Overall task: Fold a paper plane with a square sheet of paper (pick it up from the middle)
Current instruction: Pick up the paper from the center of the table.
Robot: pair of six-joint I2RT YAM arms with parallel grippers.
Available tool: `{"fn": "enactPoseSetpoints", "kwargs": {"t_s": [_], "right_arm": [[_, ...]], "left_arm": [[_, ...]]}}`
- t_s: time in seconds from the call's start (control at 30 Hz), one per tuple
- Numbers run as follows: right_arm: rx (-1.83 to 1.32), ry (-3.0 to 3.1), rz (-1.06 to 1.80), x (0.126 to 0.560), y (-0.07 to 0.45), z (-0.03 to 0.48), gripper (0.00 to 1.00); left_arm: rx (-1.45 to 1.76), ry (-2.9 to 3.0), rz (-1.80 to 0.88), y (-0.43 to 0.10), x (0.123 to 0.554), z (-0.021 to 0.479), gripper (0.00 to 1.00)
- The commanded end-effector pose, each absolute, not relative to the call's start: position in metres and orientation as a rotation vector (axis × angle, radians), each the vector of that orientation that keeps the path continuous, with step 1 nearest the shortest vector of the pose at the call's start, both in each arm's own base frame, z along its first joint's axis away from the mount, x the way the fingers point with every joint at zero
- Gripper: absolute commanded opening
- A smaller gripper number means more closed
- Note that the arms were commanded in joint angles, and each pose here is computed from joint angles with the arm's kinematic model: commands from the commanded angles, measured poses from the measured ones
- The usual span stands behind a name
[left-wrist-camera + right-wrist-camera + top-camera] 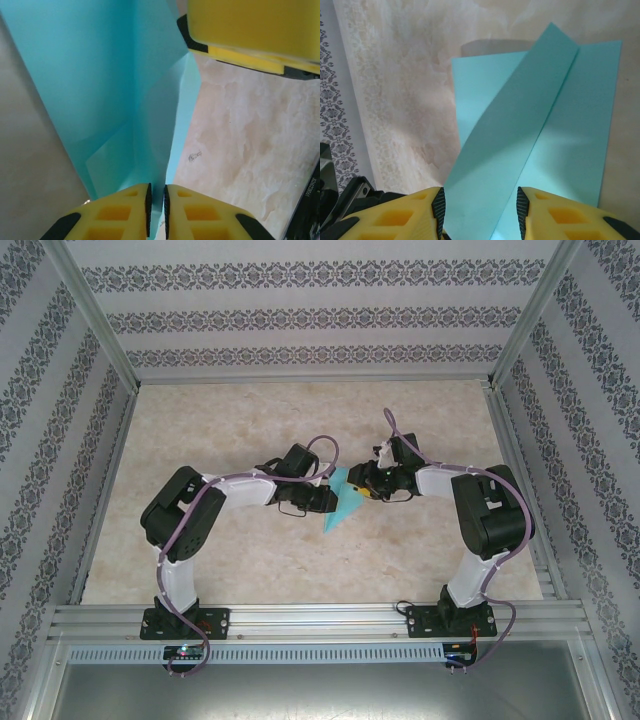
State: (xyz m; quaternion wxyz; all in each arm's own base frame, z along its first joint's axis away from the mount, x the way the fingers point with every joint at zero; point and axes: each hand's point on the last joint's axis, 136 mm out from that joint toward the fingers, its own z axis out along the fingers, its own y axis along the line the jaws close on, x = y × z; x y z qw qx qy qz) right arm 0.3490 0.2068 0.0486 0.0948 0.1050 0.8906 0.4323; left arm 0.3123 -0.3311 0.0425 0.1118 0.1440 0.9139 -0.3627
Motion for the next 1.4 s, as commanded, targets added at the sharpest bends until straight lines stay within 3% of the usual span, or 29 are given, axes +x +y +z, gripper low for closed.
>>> {"fn": "enactPoseSetpoints", "kwargs": {"t_s": [0.0,0.23,0.57,1.37], "right_arm": [[0.290,2.606,1.308,0.349,0.205,0.060,0.44],[0.287,2.605,1.307,0.348,0.204,0.061,0.44],[0.263,2.601,1.343,0.344,0.207,0.064,0.44],[0.267,2.411,1.623,0.360,0.233,0.100,0.49]], "left_arm": [[0.412,2.675,-1.069,-0.330,0.323,0.045,0.19],[0.433,2.690,-1.012,-0.324,0.324,0.044,0.23],[0.408,2.674,-1.093,-0.325,0.326,0.049,0.00],[0.317,2.428,-1.494,-0.330,0.337,0.127,0.00]]}}
